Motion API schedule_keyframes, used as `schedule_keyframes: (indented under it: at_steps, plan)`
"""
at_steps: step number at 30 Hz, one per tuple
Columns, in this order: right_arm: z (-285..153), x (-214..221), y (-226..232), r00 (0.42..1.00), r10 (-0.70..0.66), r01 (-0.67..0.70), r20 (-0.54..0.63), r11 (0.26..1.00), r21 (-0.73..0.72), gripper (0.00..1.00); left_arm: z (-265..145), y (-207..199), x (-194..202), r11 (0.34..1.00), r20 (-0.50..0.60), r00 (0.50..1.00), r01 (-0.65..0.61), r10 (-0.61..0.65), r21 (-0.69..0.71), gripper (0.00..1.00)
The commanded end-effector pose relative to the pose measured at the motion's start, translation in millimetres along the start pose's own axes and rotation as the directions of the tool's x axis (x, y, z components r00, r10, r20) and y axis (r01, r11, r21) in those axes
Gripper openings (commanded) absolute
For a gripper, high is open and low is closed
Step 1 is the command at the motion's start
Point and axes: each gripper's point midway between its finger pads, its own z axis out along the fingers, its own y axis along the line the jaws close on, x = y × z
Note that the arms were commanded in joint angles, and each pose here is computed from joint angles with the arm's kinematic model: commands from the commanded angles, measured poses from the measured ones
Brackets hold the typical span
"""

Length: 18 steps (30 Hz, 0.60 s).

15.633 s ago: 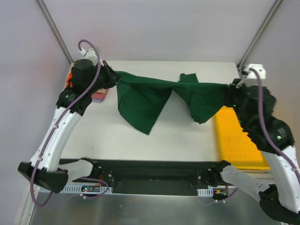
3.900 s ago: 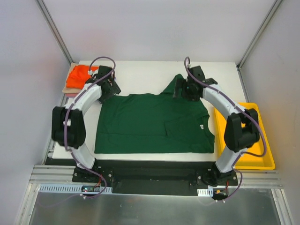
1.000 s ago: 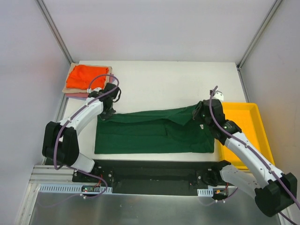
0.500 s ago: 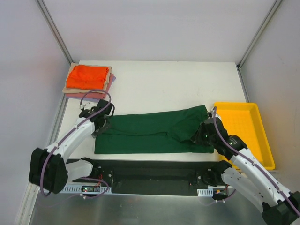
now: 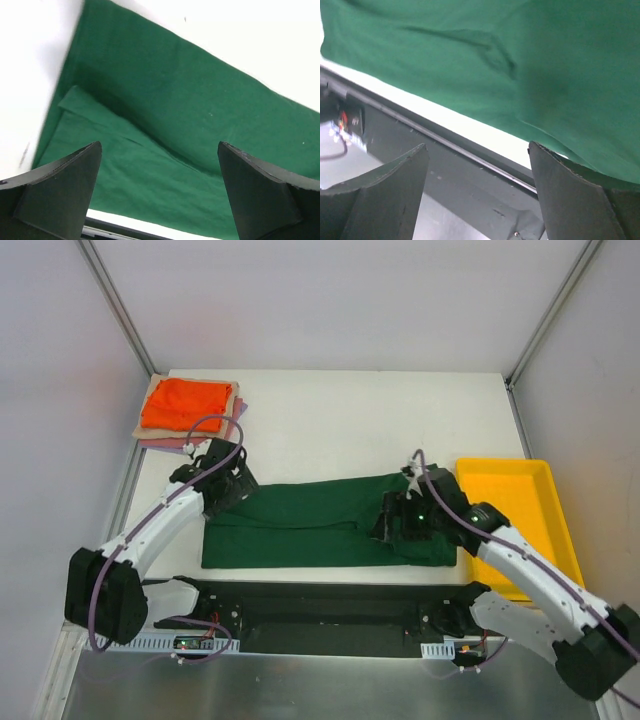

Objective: Fold and stack the t-shirts
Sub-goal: Fold the other side of the tshirt into a rectangle

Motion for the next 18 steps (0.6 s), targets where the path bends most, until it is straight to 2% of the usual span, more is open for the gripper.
schedule_keyframes:
  at_steps: [1,3,6,11,14,18]
  plan:
    - [12,-6,70,0.955,-0.292,0.272,-0.053,0.932,-0.242,0.83,18,-30,4,0.994,-0.063,0.997,-0.032,0.039,0.107,0.99]
    - [29,-2,73,0.933,-0.345,0.320,-0.100,0.926,-0.201,0.83,30,-25,12,0.996,-0.112,0.993,-0.019,0.029,0.087,0.99]
    - [58,3,62,0.932,-0.303,0.282,-0.199,0.951,-0.125,0.76,48,-15,21,0.998,-0.145,0.989,-0.004,0.013,0.056,0.99]
    - [83,7,31,0.923,-0.229,0.235,-0.309,0.972,-0.016,0.72,67,11,30,0.999,-0.190,0.981,0.032,-0.033,-0.011,0.99]
    - [90,-1,5,0.928,-0.172,0.204,-0.331,0.977,0.065,0.69,74,21,35,0.998,-0.204,0.978,0.043,-0.050,-0.038,0.99]
    - [92,-25,-19,0.929,-0.233,0.280,-0.288,0.951,0.134,0.70,78,27,37,0.998,-0.202,0.979,0.031,-0.042,-0.059,0.99]
